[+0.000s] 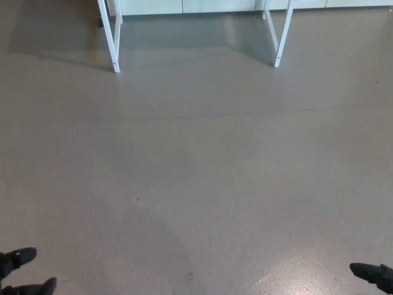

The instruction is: The robot walks towards a desk on which an eraser is kept on the left hand side and a container is kept on the right hand side. The robot picks up the eraser using its left hand and places it in the container.

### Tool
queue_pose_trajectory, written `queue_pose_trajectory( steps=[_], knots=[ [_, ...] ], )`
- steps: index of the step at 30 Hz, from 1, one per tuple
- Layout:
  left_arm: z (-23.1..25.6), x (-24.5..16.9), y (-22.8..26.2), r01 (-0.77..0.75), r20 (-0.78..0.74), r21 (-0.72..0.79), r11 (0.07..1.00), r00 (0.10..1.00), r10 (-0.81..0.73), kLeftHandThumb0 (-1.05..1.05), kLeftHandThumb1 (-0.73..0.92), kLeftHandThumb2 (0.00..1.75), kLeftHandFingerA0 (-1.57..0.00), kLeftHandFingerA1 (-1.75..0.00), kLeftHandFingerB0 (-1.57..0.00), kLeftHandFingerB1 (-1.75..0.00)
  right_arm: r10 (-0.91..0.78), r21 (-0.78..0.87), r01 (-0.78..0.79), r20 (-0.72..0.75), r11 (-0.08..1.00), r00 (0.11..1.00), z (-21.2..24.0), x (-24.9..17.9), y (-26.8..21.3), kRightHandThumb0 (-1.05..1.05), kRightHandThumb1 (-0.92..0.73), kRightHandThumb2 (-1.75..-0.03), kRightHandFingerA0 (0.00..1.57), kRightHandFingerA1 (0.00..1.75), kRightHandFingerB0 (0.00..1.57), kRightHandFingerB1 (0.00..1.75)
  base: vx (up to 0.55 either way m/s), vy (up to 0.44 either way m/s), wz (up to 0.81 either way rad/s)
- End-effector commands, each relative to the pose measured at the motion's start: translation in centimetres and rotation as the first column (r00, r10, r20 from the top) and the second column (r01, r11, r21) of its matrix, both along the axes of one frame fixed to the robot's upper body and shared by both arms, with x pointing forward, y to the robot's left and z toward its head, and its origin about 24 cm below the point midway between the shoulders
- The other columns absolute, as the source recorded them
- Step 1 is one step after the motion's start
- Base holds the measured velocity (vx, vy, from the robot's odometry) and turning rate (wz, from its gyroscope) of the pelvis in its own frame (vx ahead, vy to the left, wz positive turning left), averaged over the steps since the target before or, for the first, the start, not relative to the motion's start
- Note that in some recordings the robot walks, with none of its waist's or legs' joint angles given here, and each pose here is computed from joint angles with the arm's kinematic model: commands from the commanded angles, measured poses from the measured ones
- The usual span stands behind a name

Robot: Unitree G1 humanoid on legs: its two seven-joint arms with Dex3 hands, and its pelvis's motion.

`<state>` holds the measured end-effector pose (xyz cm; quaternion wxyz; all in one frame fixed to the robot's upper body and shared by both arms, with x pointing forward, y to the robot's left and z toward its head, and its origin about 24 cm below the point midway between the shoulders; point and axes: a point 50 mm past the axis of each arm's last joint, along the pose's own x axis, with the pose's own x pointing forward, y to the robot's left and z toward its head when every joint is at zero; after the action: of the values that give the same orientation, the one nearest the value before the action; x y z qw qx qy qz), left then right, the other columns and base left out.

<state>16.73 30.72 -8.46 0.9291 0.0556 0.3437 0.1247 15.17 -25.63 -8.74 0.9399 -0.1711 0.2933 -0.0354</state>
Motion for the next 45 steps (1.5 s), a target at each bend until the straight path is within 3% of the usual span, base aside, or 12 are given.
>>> queue_pose_trajectory(
  steps=[1, 2, 3, 12, 15, 16, 21, 22, 27, 31, 34, 45],
  knots=[
    [0.7, -0.4, 0.5, -0.005, 0.098, -0.042, 0.999, 0.995, 0.009, -0.39, 0.23, 1.03, -0.30, -1.20, -0.14, -0.90, -0.009, 0.012, 0.008, 0.104, 1.000, 0.994, 0.7, -0.7, -0.3, -0.42, -0.47, -0.74, 0.56, 0.53, 0.38, 0.46, 0.00, 0.000, 0.00],
    [0.7, -0.5, 0.5, -0.004, 0.097, -0.044, 0.999, 0.995, 0.009, -0.32, 0.23, 0.99, -0.49, -0.86, -0.24, -0.68, -0.007, 0.009, 0.007, 0.103, 1.000, 0.995, 0.6, -0.9, -0.3, -0.42, -0.47, -0.74, 0.56, 0.53, 0.39, 0.46, 0.00, 0.000, 0.00],
    [0.7, -0.5, 0.5, -0.003, 0.100, -0.045, 0.999, 0.995, 0.007, -0.38, 0.23, 1.05, -0.29, -1.22, -0.14, -0.91, -0.006, 0.010, 0.005, 0.105, 1.000, 0.994, 0.6, -0.9, -0.3, -0.42, -0.47, -0.74, 0.56, 0.53, 0.38, 0.47, 0.00, 0.000, 0.00],
    [-0.6, -4.4, 0.6, -0.001, 0.015, -0.049, 0.999, 1.000, 0.001, -0.34, 0.24, 1.06, -0.34, -1.24, -0.12, -0.88, 0.017, -0.012, -0.017, 0.015, 1.000, 1.000, -0.7, -5.1, -0.3, -0.31, -0.58, -0.58, 0.61, 0.41, 0.42, 0.36, 0.00, 0.000, 0.00],
    [-1.2, -6.0, 0.6, 0.025, -0.022, -0.044, 0.999, 0.999, -0.026, -0.39, 0.22, 1.12, -0.29, -1.22, -0.12, -0.90, 0.007, -0.013, -0.008, -0.025, 1.000, 1.000, -1.3, -7.0, -0.4, -0.41, -0.47, -0.73, 0.54, 0.52, 0.37, 0.46, 0.00, 0.000, 0.00],
    [-1.4, -6.5, 0.6, 0.024, -0.035, -0.039, 0.999, 0.999, -0.025, -0.34, 0.25, 1.01, -0.47, -0.83, -0.22, -0.66, 0.012, -0.013, -0.012, -0.033, 1.000, 0.999, -1.4, -7.5, -0.5, -0.42, -0.47, -0.74, 0.54, 0.53, 0.38, 0.46, 0.00, 0.000, 0.00],
    [-1.8, -9.3, 0.7, 0.067, -0.103, 0.019, 0.998, 0.993, -0.065, -0.37, 0.24, 0.98, -0.45, -0.82, -0.21, -0.64, -0.008, -0.009, 0.007, -0.086, 1.000, 0.996, -2.2, -10.6, -0.4, -0.43, -0.46, -0.74, 0.55, 0.53, 0.37, 0.47, 0.00, 0.000, 0.00],
    [-1.8, -9.3, 0.7, 0.073, -0.104, 0.020, 0.997, 0.992, -0.071, -0.45, 0.24, 0.97, -0.30, -1.15, -0.17, -0.80, -0.001, -0.008, 0.001, -0.083, 1.000, 0.997, -2.2, -10.7, -0.4, -0.43, -0.46, -0.75, 0.54, 0.54, 0.36, 0.47, 0.00, 0.000, 0.00],
    [-2.2, -9.6, 0.6, 0.077, -0.127, 0.008, 0.997, 0.989, -0.075, -0.38, 0.22, 0.97, -0.45, -0.82, -0.20, -0.64, -0.017, -0.016, 0.016, -0.109, 1.000, 0.994, -2.4, -11.4, -0.5, -0.36, -0.55, -0.57, 0.63, 0.43, 0.44, 0.37, 0.00, 0.000, 0.00],
    [-2.4, -10.1, 0.8, 0.083, -0.140, 0.025, 0.996, 0.987, -0.079, -0.48, 0.25, 0.93, -0.34, -1.08, -0.20, -0.75, -0.008, -0.024, 0.005, -0.119, 1.000, 0.993, -2.8, -11.8, -0.5, -0.45, -0.45, -0.75, 0.55, 0.54, 0.37, 0.47, 0.00, 0.000, 0.00],
    [-2.4, -10.4, 0.9, 0.090, -0.149, 0.040, 0.995, 0.985, -0.083, -0.49, 0.26, 0.92, -0.34, -1.10, -0.19, -0.75, -0.001, -0.024, -0.001, -0.119, 1.000, 0.993, -2.8, -11.9, -0.5, -0.37, -0.55, -0.57, 0.63, 0.44, 0.43, 0.37, 0.00, 0.000, 0.00],
    [-2.2, -10.3, 0.8, 0.092, -0.137, 0.045, 0.995, 0.987, -0.085, -0.48, 0.26, 0.96, -0.33, -1.13, -0.20, -0.78, 0.009, -0.032, -0.012, -0.118, 0.999, 0.993, -2.8, -11.5, -0.5, -0.45, -0.46, -0.76, 0.55, 0.54, 0.39, 0.48, 0.00, 0.000, 0.00]
  ],
)
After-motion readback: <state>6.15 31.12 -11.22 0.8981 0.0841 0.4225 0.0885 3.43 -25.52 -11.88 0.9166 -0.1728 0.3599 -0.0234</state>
